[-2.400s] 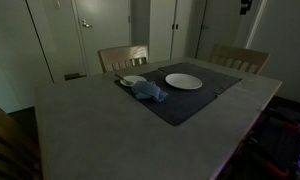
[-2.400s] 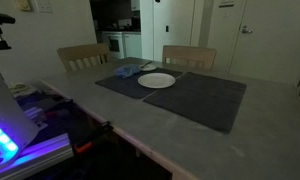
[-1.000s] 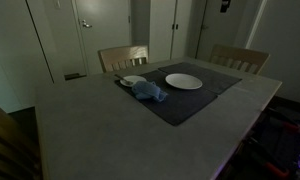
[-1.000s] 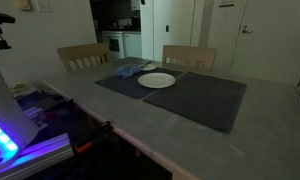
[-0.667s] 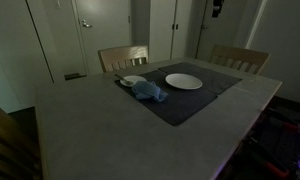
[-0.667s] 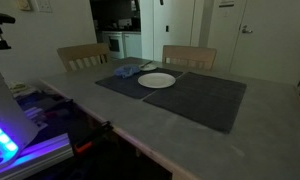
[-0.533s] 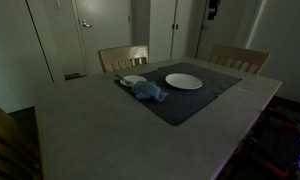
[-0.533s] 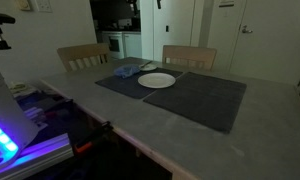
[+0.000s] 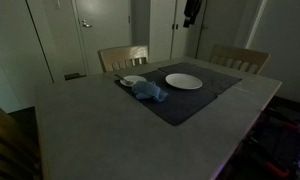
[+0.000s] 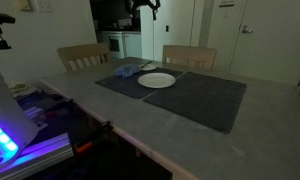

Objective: Use the towel to wipe the plate

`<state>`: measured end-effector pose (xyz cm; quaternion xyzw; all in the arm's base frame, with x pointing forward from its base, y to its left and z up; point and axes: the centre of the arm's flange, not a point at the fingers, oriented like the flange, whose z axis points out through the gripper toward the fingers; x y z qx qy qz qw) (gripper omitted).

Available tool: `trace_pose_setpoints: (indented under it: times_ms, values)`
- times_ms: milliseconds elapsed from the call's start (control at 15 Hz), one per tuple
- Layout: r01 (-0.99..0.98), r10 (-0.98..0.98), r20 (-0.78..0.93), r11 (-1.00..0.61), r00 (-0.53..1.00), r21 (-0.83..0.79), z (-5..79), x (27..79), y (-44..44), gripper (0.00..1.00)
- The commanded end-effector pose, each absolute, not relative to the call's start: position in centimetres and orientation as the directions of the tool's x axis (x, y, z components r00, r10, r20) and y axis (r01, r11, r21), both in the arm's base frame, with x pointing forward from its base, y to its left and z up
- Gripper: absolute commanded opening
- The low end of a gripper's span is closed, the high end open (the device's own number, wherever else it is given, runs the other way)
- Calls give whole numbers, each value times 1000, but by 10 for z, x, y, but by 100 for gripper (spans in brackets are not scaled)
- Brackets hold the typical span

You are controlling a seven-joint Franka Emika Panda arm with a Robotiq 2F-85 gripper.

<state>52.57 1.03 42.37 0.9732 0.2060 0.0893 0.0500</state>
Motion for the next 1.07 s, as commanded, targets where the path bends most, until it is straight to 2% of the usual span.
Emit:
trace_pose_setpoints:
  times_ms: [0, 1000]
  values:
    - [358, 371, 200, -928, 907, 100, 406, 550, 31, 100]
    - [481, 483, 99, -875, 870, 47, 332, 588, 124, 100]
